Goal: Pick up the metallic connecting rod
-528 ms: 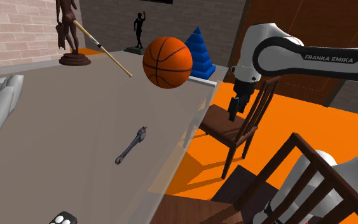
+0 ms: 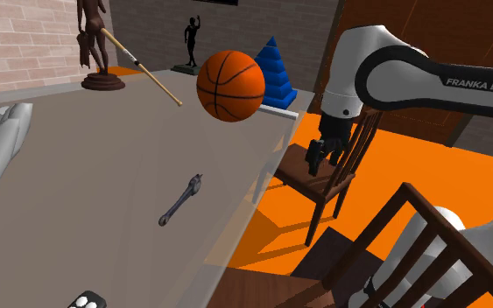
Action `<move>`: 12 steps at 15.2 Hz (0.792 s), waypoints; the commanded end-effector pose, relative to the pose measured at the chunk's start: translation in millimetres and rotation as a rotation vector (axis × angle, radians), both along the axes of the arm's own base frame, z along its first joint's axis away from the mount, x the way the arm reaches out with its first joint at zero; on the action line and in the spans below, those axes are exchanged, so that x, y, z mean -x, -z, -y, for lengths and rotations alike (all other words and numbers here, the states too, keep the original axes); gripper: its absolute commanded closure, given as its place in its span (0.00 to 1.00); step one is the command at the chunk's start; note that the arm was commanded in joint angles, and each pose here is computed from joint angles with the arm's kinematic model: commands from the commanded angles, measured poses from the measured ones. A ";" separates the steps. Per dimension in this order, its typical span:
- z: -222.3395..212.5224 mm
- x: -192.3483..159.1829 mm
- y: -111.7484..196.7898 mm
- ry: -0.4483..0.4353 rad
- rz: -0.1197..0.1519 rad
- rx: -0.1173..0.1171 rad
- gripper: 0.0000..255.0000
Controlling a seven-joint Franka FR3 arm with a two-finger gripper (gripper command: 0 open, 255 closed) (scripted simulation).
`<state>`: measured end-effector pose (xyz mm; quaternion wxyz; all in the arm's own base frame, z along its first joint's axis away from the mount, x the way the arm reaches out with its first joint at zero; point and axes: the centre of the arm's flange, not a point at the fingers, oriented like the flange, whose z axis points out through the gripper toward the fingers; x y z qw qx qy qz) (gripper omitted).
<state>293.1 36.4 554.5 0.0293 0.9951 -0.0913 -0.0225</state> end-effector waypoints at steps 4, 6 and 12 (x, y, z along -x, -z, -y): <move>-65.7 6.4 -8.9 0.174 0.010 -0.005 0.00; -91.2 6.3 -11.8 0.241 0.014 -0.007 0.00; -166.7 -4.2 -20.8 0.443 0.027 -0.012 0.00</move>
